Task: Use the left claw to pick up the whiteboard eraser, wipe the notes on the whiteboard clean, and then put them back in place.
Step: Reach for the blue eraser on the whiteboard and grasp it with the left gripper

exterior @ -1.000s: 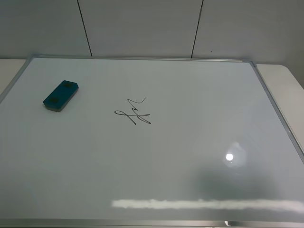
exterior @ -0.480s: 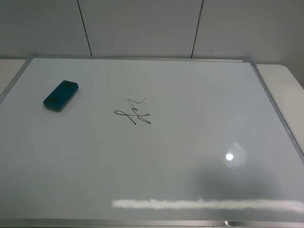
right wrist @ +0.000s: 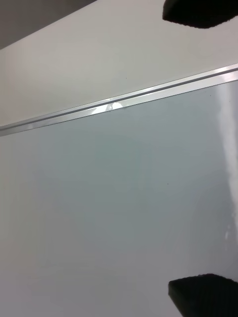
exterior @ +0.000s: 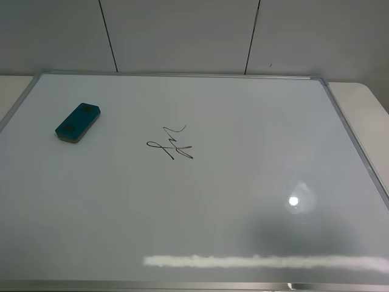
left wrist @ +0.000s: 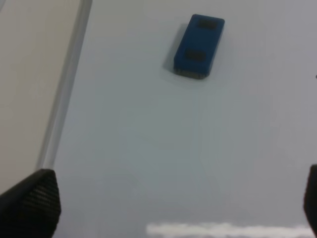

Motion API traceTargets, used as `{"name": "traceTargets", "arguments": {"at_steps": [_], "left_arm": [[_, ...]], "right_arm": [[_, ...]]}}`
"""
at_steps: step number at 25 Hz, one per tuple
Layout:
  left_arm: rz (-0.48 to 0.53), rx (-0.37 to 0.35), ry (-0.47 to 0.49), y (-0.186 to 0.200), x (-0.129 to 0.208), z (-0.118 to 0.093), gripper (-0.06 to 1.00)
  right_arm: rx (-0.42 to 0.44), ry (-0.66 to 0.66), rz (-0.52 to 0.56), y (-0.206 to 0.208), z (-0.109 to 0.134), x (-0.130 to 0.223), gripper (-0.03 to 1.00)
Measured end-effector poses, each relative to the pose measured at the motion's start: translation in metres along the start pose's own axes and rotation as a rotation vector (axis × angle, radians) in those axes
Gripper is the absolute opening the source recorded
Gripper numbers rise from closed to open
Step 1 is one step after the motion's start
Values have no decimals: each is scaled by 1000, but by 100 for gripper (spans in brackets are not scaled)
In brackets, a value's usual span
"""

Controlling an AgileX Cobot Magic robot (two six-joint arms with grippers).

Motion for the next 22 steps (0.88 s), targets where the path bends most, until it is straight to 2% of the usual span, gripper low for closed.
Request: {"name": "traceTargets", "arguments": {"at_steps": [6, 11, 18, 22], "left_arm": [[7, -2, -2, -2, -2, 1, 99], [11, -37, -27, -9, -24, 11, 99], [126, -62, -82, -45, -52, 24, 99], [191, -52, -116, -66, -68, 28, 99]], "right_arm": [[0, 0, 0, 0, 0, 0, 99], [0, 0, 0, 0, 0, 0, 99], [0, 0, 0, 0, 0, 0, 99], [0, 0, 0, 0, 0, 0, 99]]}}
Point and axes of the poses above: a point on each arm's last joint axis where the gripper is mounted, y pointing back along that axis away from the gripper, z along the wrist's bending axis when the last joint is at zero, x = y × z, the point moved 9 cm from there along -y, pointing out along that axis toward the gripper, and after that the axes turned 12 degrees about -y, right-handed, at the moved point
